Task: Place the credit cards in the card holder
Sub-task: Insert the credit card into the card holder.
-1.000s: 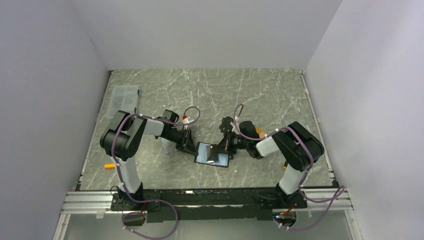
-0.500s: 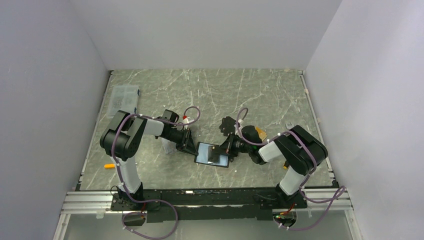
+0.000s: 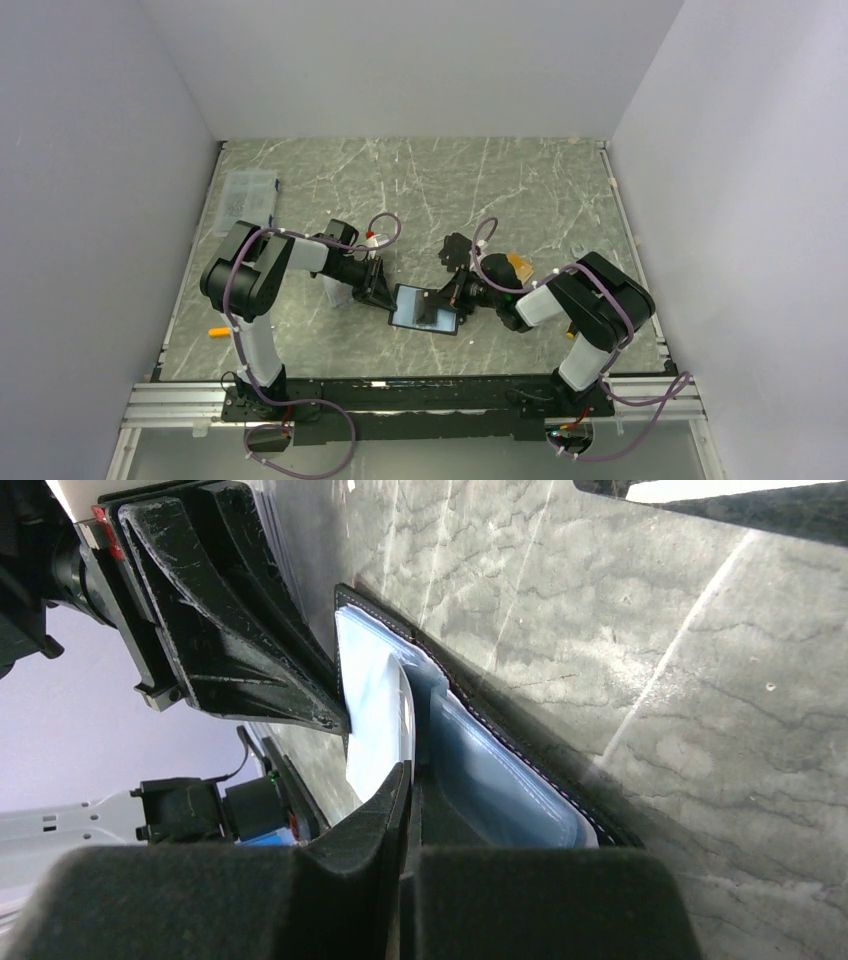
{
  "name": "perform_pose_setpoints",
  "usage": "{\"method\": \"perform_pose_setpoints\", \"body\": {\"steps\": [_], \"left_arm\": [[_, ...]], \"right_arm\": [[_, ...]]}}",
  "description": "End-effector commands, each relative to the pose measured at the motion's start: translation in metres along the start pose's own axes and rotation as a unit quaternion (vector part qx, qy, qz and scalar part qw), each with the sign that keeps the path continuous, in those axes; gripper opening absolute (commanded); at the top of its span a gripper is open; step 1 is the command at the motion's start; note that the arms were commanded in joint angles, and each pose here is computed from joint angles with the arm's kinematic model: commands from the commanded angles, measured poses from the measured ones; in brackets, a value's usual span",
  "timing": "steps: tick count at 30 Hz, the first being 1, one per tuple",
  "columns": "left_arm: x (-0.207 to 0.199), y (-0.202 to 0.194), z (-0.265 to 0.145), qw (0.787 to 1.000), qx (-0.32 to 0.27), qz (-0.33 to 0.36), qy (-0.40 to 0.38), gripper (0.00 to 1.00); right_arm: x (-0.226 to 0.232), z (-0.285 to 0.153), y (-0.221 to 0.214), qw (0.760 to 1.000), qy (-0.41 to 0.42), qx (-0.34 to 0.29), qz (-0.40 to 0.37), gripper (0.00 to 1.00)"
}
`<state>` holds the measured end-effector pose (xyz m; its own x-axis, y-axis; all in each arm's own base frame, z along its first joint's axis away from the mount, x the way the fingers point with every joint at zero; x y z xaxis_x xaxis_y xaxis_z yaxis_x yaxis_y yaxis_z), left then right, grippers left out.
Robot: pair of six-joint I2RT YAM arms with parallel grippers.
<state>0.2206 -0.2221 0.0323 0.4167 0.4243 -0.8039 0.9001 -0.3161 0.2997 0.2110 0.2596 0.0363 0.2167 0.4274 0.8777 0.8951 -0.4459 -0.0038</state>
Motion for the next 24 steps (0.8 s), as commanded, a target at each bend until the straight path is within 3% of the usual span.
{"method": "perform_pose_setpoints", "body": {"steps": [1,7,12,17,24], "left_arm": [[-0.004,-0.003,0.007,1.000,0.008,0.008,-0.009,0.17],[-0.004,-0.003,0.007,1.000,0.009,0.006,-0.009,0.17],[-0.005,-0.003,0.006,1.000,0.009,0.008,-0.008,0.17],[-0.005,-0.002,0.005,1.000,0.006,0.009,-0.008,0.17],[-0.003,-0.002,0.003,1.000,0.002,0.009,-0.006,0.17]], "right_arm": [[-0.027,0.001,0.004,0.998,-0.051,-0.037,0.011,0.00],[-0.031,-0.003,0.000,0.997,-0.067,-0.043,0.012,0.00],[-0.035,-0.008,-0.001,0.988,-0.144,-0.041,-0.026,0.26],[-0.033,-0.017,-0.005,0.975,-0.210,-0.044,-0.065,0.42],[-0.034,-0.018,-0.013,0.951,-0.288,-0.042,-0.107,0.45]]}}
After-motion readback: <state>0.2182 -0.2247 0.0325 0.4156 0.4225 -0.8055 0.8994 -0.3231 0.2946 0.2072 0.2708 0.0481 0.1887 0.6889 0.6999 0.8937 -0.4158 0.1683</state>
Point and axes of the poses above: each gripper's point midway between its finger pads, its own z axis out along the fingers, its own x axis along the line the jaws close on, y = z × x, the point moved 3 cm from there along -z, back along the fingers, and after that the axes turned 13 degrees about z, right-handed, at the moved point
